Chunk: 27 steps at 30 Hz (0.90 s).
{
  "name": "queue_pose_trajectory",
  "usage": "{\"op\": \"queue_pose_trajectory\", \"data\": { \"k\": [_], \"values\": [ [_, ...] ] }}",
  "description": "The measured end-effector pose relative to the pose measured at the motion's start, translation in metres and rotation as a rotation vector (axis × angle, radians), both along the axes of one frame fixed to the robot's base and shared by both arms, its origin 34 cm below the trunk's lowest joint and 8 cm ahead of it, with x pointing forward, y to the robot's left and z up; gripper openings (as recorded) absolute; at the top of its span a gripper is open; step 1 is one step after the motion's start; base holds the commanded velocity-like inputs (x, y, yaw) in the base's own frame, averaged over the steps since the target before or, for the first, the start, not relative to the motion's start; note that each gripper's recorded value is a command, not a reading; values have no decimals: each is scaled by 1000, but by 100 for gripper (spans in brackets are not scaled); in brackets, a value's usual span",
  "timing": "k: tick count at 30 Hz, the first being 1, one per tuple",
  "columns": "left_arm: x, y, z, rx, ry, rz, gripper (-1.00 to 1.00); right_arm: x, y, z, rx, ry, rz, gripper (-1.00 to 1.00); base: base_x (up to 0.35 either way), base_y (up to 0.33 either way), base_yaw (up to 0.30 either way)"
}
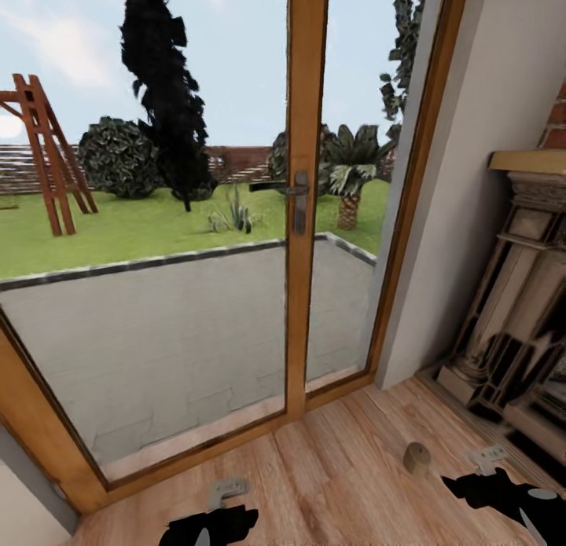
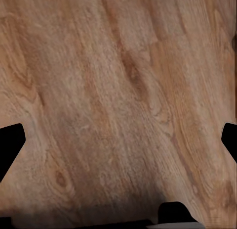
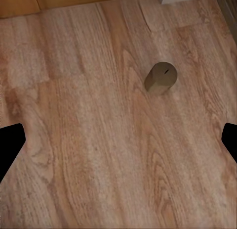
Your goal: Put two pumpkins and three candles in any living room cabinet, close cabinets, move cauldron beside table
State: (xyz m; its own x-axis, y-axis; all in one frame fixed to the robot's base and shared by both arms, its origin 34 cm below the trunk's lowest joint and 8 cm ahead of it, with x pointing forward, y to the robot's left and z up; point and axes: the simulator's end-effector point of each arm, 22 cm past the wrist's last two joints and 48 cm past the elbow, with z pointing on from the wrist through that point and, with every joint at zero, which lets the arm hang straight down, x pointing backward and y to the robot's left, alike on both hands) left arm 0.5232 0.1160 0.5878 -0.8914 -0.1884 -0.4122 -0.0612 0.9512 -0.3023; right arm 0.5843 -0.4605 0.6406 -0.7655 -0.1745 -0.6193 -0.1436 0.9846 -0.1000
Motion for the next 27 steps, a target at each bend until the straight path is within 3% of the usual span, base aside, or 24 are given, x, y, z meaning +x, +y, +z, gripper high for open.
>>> {"op": "queue_pose_trajectory", "data": {
  "k": [11, 27],
  "values": [
    [-6, -5, -5, 4, 9, -20, 100, -2, 3, -5, 10, 14, 11, 100, -6, -35, -161],
    [-11, -6, -13, 7, 29, -23, 100, -11, 2, -18, 19, 67, -9, 100, -63, -291, -169]
  ]
}}
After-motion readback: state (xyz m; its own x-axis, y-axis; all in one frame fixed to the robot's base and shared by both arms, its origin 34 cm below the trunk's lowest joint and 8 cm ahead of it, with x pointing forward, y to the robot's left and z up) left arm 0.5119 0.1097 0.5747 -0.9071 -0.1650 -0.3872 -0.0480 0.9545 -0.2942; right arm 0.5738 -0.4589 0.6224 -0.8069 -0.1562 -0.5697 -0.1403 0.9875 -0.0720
